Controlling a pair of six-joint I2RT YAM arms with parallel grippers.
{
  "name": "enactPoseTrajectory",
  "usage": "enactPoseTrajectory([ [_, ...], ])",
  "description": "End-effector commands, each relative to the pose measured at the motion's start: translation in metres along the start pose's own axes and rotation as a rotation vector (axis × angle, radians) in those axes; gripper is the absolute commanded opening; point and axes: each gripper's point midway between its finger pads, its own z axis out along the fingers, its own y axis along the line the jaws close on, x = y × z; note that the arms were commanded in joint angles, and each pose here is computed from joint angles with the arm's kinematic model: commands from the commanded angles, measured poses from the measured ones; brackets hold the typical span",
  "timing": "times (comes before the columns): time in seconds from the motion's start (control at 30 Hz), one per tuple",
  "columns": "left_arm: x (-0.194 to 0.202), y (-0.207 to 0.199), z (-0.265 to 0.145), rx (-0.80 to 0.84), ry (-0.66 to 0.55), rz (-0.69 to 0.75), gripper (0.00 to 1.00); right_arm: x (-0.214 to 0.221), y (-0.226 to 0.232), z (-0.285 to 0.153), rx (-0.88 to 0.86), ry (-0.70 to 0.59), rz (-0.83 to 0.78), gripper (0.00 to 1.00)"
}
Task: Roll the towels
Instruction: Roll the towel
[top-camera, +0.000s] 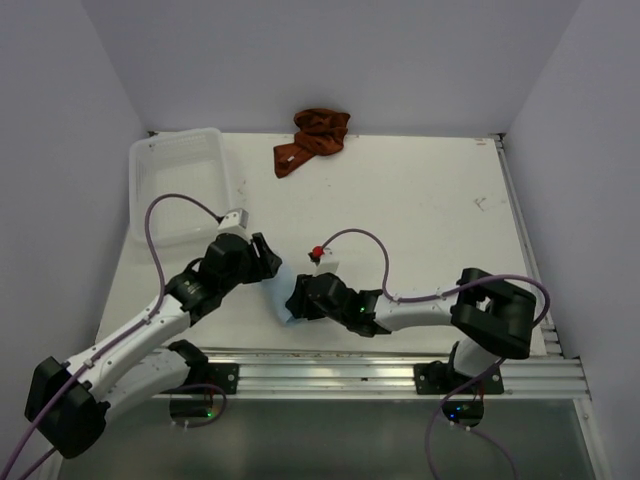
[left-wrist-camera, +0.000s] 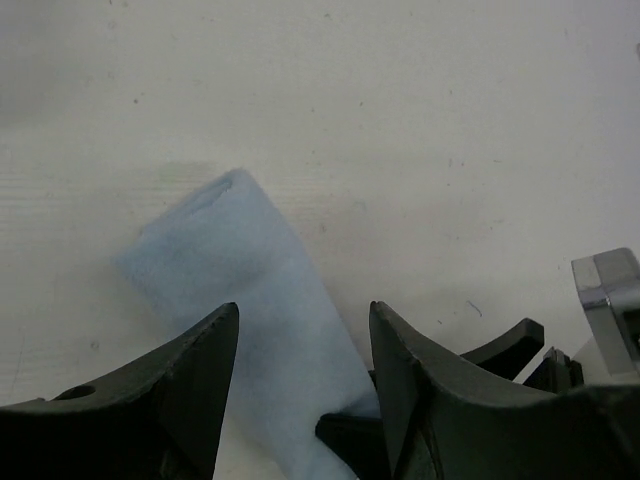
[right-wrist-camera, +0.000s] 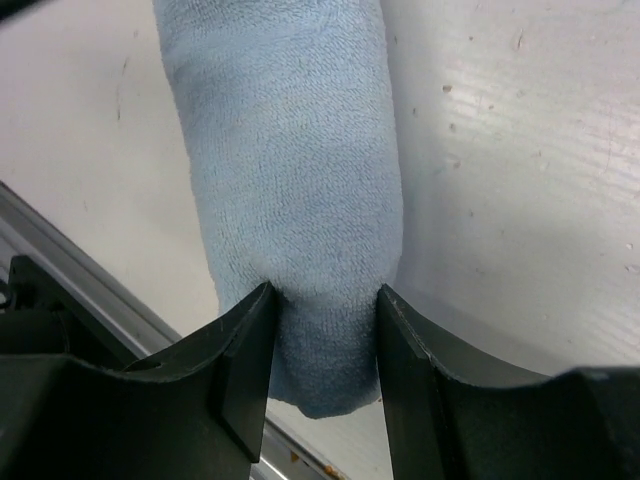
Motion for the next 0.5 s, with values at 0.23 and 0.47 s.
enactPoseTrajectory([
  [0.23,0.028,0.034,-0.014,-0.095,0.040,-0.033,0.61,-0.023,0.009,0.019,0.054,-0.099,0.086,0.46],
  [0.47,0.043,0.050,-0.007,-0.147,0.069,-0.034,0.64,-0.019,0.010,0.020,0.036,-0.087,0.093,0.46],
])
